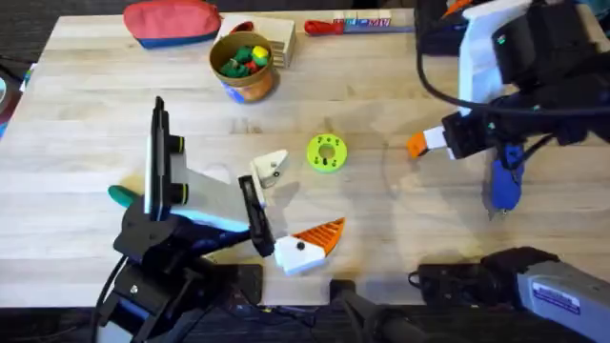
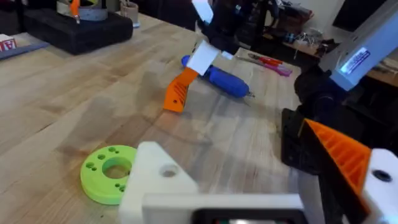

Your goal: Pick up the gripper from the table and insert it into the empty holder that is missing its gripper. Then pick up a screw, insert it into the mounting hole, and use the screwdriver to tighten it. Finally, clean up the table by picking up the vegetable and placing it into the bucket.

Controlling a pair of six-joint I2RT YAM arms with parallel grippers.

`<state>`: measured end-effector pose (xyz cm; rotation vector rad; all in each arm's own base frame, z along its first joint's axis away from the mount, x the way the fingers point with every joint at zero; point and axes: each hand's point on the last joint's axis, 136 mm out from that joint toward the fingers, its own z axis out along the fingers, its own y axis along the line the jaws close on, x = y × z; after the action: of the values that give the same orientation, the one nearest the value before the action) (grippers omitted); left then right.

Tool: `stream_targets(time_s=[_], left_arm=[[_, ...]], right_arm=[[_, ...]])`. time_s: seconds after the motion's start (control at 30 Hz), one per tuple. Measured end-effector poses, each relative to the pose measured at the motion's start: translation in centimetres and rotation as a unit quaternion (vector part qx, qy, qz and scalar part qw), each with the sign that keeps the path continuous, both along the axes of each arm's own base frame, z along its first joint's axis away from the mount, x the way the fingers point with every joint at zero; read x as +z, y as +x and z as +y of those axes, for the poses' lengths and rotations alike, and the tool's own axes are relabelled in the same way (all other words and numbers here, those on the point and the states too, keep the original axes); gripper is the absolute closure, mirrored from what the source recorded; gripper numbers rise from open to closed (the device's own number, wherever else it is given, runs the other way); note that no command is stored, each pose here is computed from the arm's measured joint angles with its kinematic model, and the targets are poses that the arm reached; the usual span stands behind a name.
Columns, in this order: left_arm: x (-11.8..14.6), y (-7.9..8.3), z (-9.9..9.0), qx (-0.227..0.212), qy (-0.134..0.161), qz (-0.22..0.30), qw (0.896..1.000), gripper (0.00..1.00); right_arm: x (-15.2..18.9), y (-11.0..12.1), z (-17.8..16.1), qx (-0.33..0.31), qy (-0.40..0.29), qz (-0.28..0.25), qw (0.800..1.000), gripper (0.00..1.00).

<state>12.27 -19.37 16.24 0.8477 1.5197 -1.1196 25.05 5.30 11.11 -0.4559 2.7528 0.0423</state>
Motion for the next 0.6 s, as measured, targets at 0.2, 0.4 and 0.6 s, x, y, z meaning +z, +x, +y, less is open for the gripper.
stream_targets(time_s=[0.2, 0.4, 0.6], left_arm=[[0.0, 0.0, 0.0, 0.0, 0.0, 0.0, 1.0, 0.013], [0.0, 0.0, 0.0, 0.0, 0.0, 0.0, 1.0, 0.013], [0.0, 0.0, 0.0, 0.0, 0.0, 0.0, 1.0, 0.013]], right_arm=[[6.1, 0.4, 0.8, -0.001, 0.042, -0.092, 0.995, 0.998], [10.4, 1.1, 5.8, 0.04, 0.203, -0.17, 0.963, 0.998], [8.1, -1.3, 12.6, 0.073, 0.425, -0.001, 0.902, 0.998]])
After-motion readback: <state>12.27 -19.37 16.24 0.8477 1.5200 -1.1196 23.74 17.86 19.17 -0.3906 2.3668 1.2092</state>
